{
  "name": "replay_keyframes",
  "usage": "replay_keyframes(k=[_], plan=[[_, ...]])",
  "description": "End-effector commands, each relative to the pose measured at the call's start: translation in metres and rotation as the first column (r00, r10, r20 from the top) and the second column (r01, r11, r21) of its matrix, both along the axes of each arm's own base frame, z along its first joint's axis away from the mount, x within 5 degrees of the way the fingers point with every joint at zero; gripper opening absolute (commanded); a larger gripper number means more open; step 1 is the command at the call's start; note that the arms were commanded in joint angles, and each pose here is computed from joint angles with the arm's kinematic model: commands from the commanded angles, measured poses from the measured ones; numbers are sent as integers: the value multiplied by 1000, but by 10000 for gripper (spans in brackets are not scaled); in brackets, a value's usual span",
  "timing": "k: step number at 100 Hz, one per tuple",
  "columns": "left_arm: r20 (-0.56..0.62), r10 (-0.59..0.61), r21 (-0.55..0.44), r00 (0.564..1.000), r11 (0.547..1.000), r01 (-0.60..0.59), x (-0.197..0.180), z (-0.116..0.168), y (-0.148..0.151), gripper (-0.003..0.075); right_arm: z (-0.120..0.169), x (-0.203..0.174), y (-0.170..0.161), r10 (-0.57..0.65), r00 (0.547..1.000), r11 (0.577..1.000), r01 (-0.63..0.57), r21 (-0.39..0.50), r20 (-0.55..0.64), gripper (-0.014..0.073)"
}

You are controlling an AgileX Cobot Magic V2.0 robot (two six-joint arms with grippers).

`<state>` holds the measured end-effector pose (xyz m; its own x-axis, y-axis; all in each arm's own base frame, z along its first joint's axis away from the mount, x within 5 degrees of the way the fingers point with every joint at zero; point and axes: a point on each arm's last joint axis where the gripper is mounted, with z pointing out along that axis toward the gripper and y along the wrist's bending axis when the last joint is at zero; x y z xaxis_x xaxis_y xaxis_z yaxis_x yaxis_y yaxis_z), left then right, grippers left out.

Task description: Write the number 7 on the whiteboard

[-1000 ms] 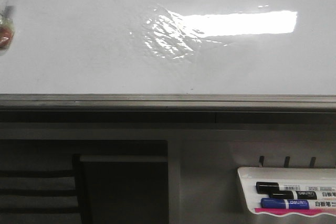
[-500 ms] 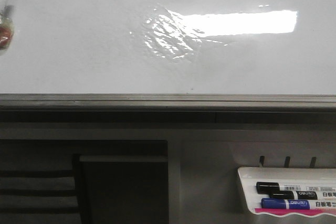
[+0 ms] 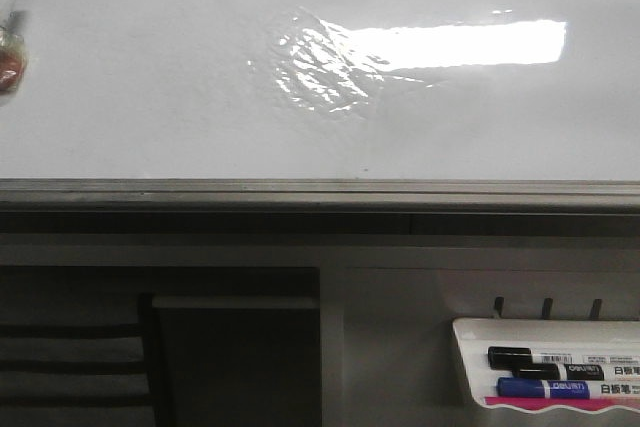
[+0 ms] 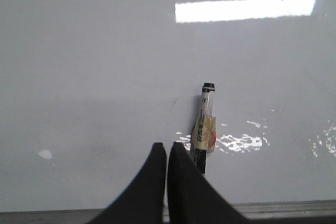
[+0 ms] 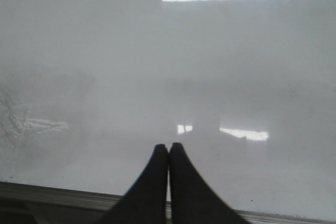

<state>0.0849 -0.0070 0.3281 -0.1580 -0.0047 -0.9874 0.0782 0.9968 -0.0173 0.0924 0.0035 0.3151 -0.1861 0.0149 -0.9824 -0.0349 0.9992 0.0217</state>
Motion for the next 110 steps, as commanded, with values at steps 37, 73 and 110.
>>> replay_keyframes(k=[37,73,110], plan=[[14,3,7,1000,1000,-3,10,11,0,-20,12,15,-1,-13,1000,1000,13,0,28,-71],[10,-5,-34,1000,999,5,10,11,-2,-20,12,15,-1,-13,1000,1000,13,0,27,-71],[5,0,-8,1000,1000,0,10,10,-1,179,14,16,-2,-16,999,1000,16,0,49,377]])
